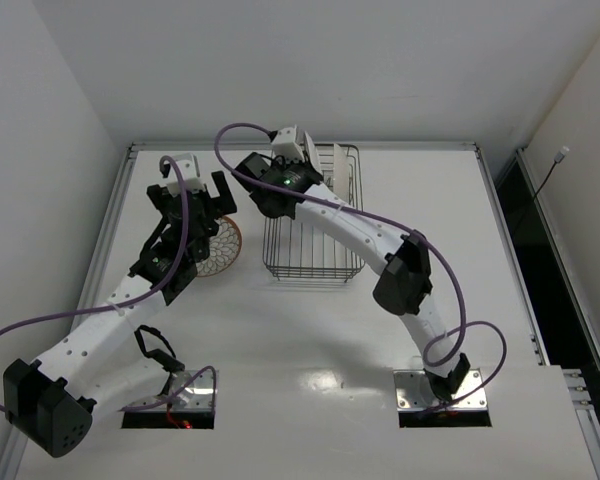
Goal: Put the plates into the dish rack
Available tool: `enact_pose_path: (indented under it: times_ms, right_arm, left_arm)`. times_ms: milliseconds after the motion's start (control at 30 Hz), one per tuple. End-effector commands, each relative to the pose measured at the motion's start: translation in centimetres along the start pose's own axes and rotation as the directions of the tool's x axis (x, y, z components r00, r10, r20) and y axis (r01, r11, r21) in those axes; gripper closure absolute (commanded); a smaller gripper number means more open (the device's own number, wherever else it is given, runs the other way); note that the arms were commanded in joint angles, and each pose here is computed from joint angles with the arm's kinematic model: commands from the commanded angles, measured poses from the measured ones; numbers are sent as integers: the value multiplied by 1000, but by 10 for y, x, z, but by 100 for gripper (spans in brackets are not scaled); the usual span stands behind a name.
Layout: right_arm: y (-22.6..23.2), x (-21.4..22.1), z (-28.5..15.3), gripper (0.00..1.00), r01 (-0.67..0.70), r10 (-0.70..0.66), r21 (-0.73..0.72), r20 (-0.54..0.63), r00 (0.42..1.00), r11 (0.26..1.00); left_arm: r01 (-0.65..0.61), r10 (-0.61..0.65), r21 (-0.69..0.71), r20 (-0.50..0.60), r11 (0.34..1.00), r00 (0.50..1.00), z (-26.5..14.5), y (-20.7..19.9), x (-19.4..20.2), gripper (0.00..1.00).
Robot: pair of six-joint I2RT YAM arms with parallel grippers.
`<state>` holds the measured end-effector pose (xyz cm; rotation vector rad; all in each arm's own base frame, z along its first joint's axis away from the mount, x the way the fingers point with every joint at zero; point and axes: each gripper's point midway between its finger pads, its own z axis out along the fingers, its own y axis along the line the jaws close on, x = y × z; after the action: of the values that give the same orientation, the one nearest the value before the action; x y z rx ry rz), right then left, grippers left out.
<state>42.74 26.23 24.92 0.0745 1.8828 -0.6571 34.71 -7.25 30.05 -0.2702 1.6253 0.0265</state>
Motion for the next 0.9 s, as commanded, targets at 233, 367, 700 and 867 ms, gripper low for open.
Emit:
enact_pose_path:
  times_ms: [233, 367, 700, 867]
  right_arm:
    - [-27, -13, 41, 100, -19, 10, 187, 49, 999, 982]
    - [-32, -20, 45, 100, 5, -18, 213, 58, 998, 977]
    - [-4, -9, 60, 100, 107, -129, 278, 62, 990, 955]
    - [13, 5, 67, 100, 125, -142, 249, 53, 988, 961]
  left_arm:
    - [83, -85, 36, 67, 996, 994, -7, -7, -34, 0]
    - [90, -92, 38, 74, 995, 993, -10, -6, -38, 0]
    - [93, -96, 46, 65, 995, 993, -10, -7, -36, 0]
    - [104, -107, 50, 79, 993, 991, -12, -7, -43, 0]
